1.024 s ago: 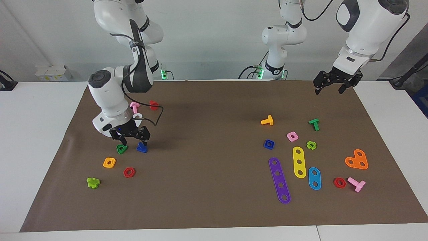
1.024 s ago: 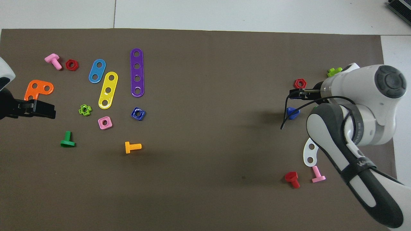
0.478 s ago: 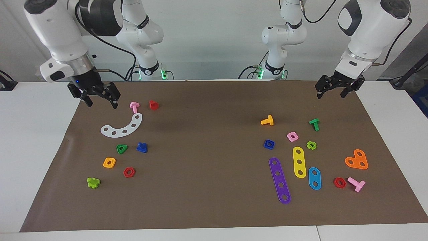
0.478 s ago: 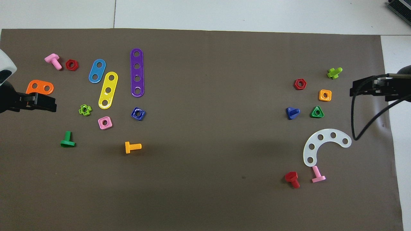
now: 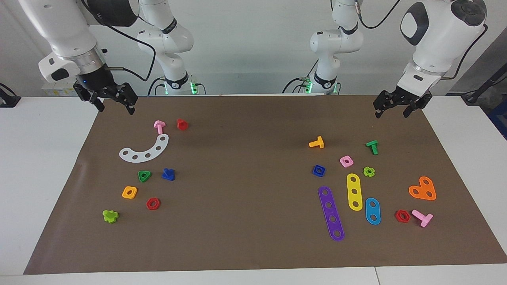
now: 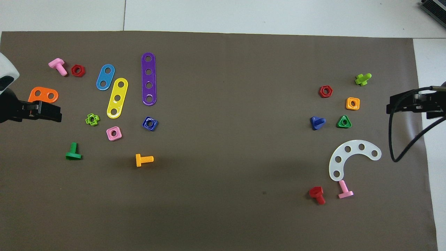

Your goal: Unscrew and place screws in storage area

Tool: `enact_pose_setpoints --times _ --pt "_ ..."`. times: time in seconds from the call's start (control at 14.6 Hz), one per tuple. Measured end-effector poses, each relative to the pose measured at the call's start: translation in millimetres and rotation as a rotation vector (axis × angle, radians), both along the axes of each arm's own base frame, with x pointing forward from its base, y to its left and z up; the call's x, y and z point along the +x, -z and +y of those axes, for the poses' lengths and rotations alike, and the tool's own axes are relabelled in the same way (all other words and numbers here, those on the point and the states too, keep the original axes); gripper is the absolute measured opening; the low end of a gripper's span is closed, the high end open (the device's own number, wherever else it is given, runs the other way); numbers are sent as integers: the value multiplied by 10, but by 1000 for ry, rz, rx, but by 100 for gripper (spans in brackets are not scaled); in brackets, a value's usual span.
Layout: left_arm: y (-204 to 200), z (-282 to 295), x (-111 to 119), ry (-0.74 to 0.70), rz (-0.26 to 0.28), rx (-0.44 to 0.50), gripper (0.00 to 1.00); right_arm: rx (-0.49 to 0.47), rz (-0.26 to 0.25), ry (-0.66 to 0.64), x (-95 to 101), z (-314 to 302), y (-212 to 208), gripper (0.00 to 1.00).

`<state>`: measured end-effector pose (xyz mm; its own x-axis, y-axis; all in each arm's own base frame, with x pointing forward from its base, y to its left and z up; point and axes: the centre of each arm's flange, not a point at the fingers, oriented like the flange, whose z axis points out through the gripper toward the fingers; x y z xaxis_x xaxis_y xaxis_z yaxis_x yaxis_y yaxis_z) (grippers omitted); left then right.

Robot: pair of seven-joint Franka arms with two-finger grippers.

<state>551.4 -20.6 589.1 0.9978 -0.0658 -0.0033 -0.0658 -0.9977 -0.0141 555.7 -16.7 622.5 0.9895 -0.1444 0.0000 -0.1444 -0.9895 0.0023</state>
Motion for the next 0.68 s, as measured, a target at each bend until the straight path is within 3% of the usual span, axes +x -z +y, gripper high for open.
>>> enact_pose_setpoints --times 0.27,0.68 --pt "-50 -12 59 3 -57 -2 100 -2 -1 -1 -12 -4 -10 100" --pt "-47 3 67 1 -63 -3 100 -3 -14 -3 -42 -2 -77 100"
